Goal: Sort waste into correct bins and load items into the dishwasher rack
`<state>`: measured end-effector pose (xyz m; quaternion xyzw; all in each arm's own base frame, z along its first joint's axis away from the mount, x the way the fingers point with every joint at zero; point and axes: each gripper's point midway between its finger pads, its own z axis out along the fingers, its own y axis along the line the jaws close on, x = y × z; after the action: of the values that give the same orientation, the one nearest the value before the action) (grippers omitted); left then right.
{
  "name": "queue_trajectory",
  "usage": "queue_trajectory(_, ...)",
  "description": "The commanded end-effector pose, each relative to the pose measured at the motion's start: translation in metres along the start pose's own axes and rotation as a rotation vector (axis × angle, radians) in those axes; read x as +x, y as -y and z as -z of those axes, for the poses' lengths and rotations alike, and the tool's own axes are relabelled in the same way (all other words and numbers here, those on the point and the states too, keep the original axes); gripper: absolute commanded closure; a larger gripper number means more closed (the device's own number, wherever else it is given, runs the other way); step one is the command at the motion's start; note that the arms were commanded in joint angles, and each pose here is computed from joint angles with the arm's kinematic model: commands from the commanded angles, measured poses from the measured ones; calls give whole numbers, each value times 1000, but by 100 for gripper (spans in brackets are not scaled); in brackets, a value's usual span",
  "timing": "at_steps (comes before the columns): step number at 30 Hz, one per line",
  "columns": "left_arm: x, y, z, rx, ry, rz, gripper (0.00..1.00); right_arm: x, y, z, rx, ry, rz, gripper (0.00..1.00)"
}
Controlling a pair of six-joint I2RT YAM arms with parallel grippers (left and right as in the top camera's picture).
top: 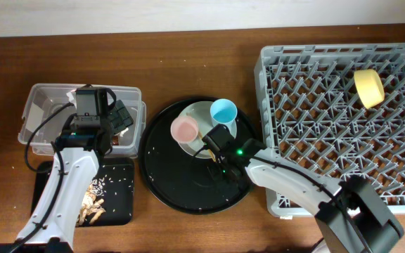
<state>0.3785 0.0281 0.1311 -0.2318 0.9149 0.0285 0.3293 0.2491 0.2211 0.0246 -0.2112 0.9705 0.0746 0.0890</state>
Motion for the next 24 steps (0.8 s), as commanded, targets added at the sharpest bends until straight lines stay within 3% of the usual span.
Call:
queue_trajectory(1, -3, -3, 1, -10, 10, -12, 1, -29, -7, 30, -8, 63, 4, 96)
queue_trajectory(6, -3, -3, 1, -10, 10, -11, 0, -67, 16, 113, 173, 149, -12, 96)
queue_trajectory(10, -3, -3, 1, -10, 10, -12, 1, -74, 84, 162, 242, 134, -197, 96)
queue_trajectory(14, -3, -3, 1, -10, 10, -12, 1, -42, 169, 166, 305, 38, -410, 96)
queue_trajectory(21, -3, -3, 1, -10, 10, -12, 1, -32, 172, 112, 206, -146, -401, 95)
queue_trajectory(23, -3, -3, 1, -10, 10, -12, 1, -25, 171, 105, 205, -195, -403, 55)
queue_trajectory(24, -3, -3, 1, -10, 10, -12, 1, -21, 170, 106, 205, -213, -404, 47)
